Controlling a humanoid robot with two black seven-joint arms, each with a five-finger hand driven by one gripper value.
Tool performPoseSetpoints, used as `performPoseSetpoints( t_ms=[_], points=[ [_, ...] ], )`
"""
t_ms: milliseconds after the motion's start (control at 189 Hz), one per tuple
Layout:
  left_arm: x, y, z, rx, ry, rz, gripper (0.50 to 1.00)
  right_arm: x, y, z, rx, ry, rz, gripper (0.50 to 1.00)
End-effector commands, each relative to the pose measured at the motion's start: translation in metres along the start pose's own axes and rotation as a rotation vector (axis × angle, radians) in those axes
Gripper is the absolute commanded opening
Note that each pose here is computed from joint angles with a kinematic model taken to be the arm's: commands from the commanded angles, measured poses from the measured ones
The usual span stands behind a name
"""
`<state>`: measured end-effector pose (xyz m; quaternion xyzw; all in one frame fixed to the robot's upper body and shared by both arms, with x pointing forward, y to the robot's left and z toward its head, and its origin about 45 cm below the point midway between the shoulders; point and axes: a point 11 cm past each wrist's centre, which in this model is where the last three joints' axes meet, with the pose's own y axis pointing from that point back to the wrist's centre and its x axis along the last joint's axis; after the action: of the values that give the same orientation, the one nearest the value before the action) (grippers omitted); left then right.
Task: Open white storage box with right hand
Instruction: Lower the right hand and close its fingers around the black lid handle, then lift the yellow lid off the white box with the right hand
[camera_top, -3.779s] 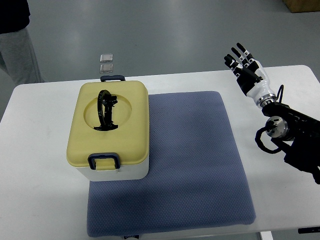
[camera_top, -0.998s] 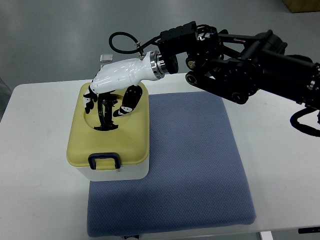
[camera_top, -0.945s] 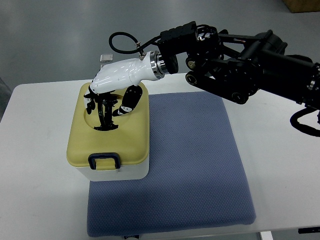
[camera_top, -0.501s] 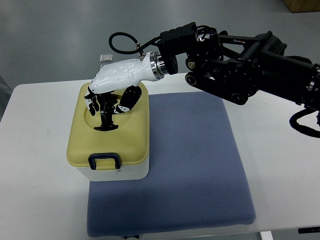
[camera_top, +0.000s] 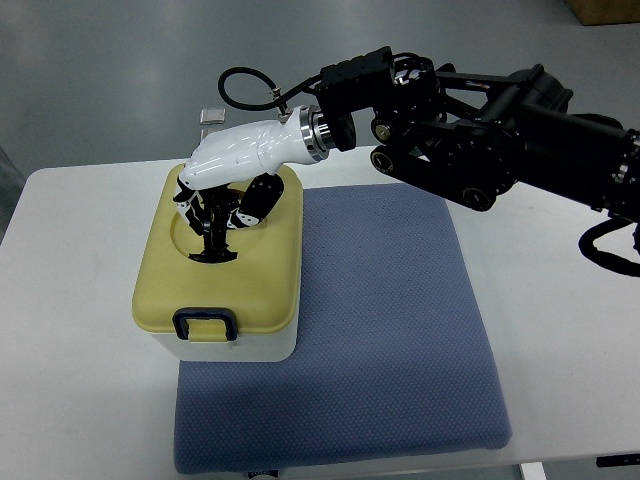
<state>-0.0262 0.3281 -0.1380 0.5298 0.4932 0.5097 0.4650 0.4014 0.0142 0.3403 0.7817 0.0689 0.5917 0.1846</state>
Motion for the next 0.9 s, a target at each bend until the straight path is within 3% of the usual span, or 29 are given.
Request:
performPoseSetpoints(
  t_ms=[0, 897],
  points=[
    [0.0, 0.0, 0.0, 0.0, -0.001, 0.0, 1.0, 0.001, 0.0, -0.001, 0.001, 0.002, 0.004, 0.5],
    [0.0, 0.0, 0.0, 0.0, 0.0, 0.0, 1.0, 0.028, 0.007, -0.002, 0.003, 0.001, 0.069, 0.5]
  ],
)
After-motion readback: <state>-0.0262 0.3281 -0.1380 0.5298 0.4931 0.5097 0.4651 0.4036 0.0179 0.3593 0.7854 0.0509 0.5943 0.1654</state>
